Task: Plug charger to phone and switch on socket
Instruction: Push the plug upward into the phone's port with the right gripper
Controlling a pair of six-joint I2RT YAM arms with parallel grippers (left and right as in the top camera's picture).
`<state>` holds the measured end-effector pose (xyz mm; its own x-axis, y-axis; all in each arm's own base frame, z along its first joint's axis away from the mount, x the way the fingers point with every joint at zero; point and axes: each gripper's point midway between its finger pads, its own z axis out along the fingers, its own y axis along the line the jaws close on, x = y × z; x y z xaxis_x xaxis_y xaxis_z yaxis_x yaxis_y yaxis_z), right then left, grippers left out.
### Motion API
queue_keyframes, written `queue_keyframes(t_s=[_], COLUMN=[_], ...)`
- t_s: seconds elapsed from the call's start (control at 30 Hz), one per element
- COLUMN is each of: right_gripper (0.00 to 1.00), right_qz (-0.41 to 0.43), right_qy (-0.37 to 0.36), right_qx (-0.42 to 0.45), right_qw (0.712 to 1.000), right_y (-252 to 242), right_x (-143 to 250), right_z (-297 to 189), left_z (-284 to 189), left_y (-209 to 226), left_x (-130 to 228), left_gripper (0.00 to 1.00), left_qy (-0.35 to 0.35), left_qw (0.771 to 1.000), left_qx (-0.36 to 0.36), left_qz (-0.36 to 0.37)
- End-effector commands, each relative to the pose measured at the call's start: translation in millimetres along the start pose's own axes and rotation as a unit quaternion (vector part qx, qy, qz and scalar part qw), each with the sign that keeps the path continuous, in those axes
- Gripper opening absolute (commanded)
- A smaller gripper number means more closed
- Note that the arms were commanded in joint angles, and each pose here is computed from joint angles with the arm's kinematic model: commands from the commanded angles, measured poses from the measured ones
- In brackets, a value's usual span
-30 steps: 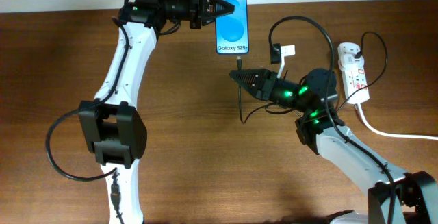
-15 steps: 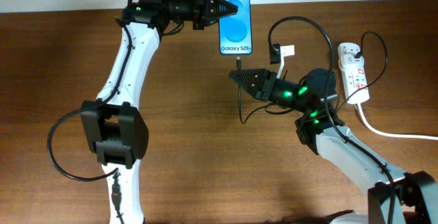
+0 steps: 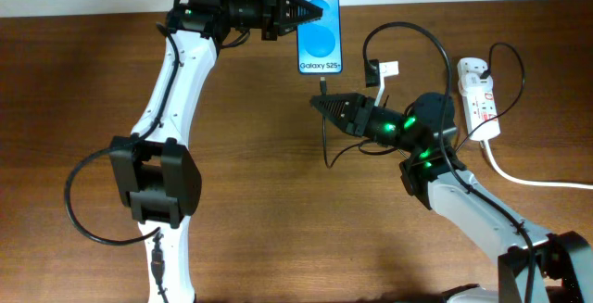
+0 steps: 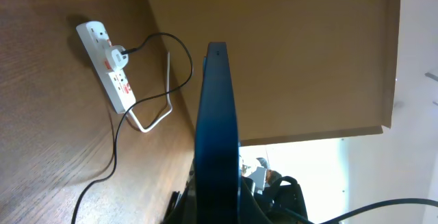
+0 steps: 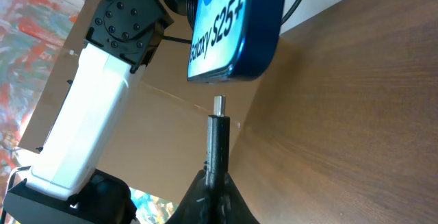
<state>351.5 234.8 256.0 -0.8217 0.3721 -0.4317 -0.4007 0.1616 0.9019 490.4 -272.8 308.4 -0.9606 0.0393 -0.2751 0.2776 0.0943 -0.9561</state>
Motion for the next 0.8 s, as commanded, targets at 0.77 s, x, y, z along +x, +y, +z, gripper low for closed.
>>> queue_keyframes(t_s=[0.77], right_gripper=[0.04], right_qz=[-0.014], right_qy=[0.007], right_qx=[-0.01], right_qw=[1.0], right_y=[5.9], right_x=[1.0], right_z=[1.7], left_z=[6.6], left_y=[-12.0], left_x=[4.0], left_gripper=[0.0], left_qy=[0.011], left_qw=[0.999], left_qx=[0.01], left_qz=[0.031])
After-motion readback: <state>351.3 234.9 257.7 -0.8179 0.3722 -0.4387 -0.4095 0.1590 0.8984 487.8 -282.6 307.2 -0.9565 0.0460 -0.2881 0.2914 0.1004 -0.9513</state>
